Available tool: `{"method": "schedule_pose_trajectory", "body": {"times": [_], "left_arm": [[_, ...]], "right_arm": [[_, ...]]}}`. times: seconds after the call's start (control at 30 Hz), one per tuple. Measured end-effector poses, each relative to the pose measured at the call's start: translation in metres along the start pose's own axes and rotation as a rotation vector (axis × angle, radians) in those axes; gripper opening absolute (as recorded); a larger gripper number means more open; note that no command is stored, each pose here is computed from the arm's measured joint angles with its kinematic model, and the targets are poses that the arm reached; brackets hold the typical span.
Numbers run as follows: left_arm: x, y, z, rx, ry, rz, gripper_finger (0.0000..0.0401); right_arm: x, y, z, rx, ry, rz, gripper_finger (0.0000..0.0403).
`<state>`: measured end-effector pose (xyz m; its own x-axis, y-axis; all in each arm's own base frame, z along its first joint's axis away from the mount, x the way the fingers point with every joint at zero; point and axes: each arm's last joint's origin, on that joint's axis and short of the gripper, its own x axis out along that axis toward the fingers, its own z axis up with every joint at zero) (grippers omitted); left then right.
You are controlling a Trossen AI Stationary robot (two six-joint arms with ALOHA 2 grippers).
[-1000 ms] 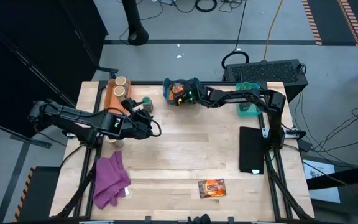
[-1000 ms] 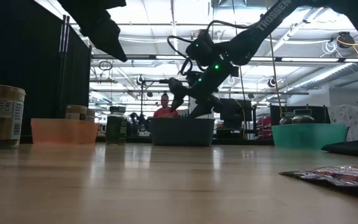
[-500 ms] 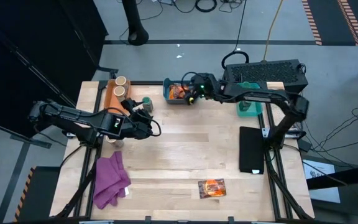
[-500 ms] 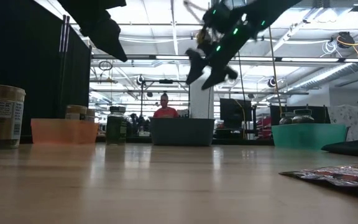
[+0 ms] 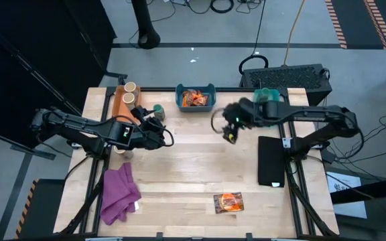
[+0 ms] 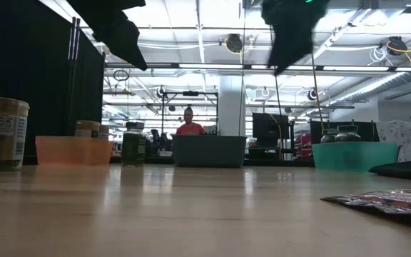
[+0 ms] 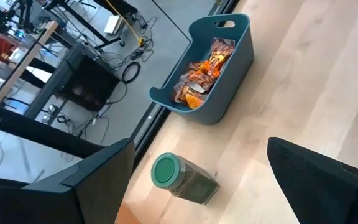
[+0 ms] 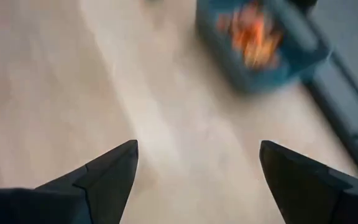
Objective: Sort spices by type
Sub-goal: Put the green seasoning bottle into the light blue bin
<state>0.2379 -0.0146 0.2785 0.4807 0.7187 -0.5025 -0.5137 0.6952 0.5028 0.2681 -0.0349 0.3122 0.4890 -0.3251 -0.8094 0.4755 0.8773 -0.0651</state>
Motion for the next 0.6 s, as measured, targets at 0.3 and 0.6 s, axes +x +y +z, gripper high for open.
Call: {"method": "schedule_pose_trajectory", "body": {"times": [0.3,0.6], "left_arm": [[0.0,0.0,0.0,-0.076,0.003,-0.011,0.037],[0.0,-0.002,-0.002,-0.213,0.032,-0.068,0.037]], "right_arm": [[0.002,0.042,-0.054,0.041,0.222,0.008,0.032],[0.013,0.066,-0.112,0.046,0.409,0.017,0.032]]}}
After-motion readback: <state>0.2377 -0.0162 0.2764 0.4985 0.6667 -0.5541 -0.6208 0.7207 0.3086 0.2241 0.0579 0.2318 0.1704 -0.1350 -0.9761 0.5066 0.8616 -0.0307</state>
